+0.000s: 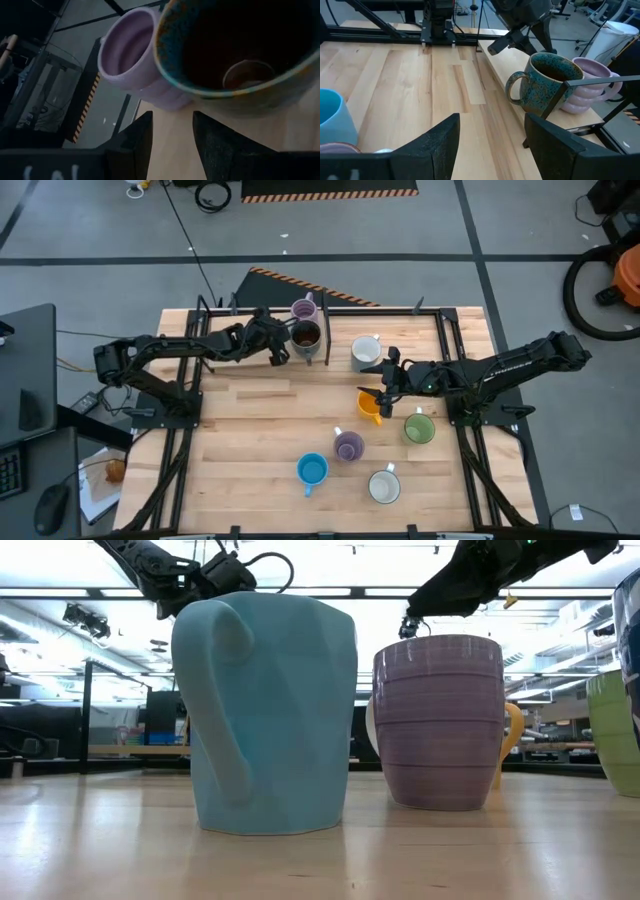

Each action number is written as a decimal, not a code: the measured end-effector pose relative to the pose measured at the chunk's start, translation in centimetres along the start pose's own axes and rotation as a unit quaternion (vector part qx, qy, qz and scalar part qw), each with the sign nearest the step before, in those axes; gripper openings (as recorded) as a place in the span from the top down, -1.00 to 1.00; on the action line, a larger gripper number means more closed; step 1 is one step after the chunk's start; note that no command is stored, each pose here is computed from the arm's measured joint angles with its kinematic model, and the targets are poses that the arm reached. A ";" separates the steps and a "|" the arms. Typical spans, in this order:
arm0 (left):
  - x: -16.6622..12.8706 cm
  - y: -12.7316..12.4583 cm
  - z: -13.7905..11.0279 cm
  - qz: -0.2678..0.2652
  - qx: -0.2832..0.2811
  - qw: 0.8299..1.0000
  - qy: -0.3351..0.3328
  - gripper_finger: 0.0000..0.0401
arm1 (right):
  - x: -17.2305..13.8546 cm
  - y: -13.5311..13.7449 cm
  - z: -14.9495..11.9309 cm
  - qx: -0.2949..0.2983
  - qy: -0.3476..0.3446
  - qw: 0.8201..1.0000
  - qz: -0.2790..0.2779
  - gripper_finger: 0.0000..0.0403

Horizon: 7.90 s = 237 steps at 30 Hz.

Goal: Place coffee mugs
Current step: Put the dark blue patterned mug on the shelf, then put the light blue mug on the shelf

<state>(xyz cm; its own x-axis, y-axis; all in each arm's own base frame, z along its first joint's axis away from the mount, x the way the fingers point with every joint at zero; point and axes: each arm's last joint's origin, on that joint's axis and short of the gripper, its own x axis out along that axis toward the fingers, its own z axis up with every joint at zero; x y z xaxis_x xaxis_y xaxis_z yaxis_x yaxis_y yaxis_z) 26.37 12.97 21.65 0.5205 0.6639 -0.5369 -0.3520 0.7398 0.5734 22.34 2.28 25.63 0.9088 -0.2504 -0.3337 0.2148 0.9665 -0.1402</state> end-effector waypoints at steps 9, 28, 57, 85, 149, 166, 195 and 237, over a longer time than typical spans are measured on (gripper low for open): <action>0.2 0.5 0.1 0.005 -0.033 0.999 -0.012 0.27 | 0.0 0.0 0.0 0.000 0.000 1.000 0.000 -0.14; -4.5 1.0 2.0 0.010 -0.101 0.991 -0.085 0.29 | 0.0 0.0 -0.2 -0.005 0.011 1.000 -0.003 -0.14; -12.2 -9.8 4.3 -0.344 -0.175 0.914 -0.127 0.30 | -0.1 0.4 -0.9 0.030 0.071 0.997 -0.020 -0.14; -14.0 -15.9 7.2 -0.468 -0.170 0.867 0.022 0.04 | 1.1 1.6 -0.2 0.040 0.043 0.996 -0.069 -0.14; -11.0 -19.5 8.6 -0.388 0.001 0.904 0.182 0.88 | 1.2 1.7 0.0 0.023 0.034 0.998 -0.050 -0.14; -7.7 -15.4 8.0 -0.411 0.359 0.833 0.088 0.86 | 1.2 1.8 0.0 0.023 0.035 0.998 -0.038 -0.14; -10.4 -18.3 8.2 -0.363 0.689 0.621 -0.093 0.58 | 1.2 1.8 0.0 0.023 0.035 0.998 -0.035 -0.14; -13.3 -13.6 13.9 -0.346 -0.106 0.902 0.236 0.14 | 1.2 1.8 0.0 -0.006 0.035 0.999 -0.030 -0.14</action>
<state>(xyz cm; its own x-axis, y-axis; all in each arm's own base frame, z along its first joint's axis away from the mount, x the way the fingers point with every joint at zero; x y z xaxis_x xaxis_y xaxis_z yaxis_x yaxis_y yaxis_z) 35.03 -7.41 29.60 0.3006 -0.0300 -0.9533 -0.2371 0.9658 -0.1052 23.84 3.76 24.96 0.8676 -0.3108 -0.3881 0.2630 0.9493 -0.1721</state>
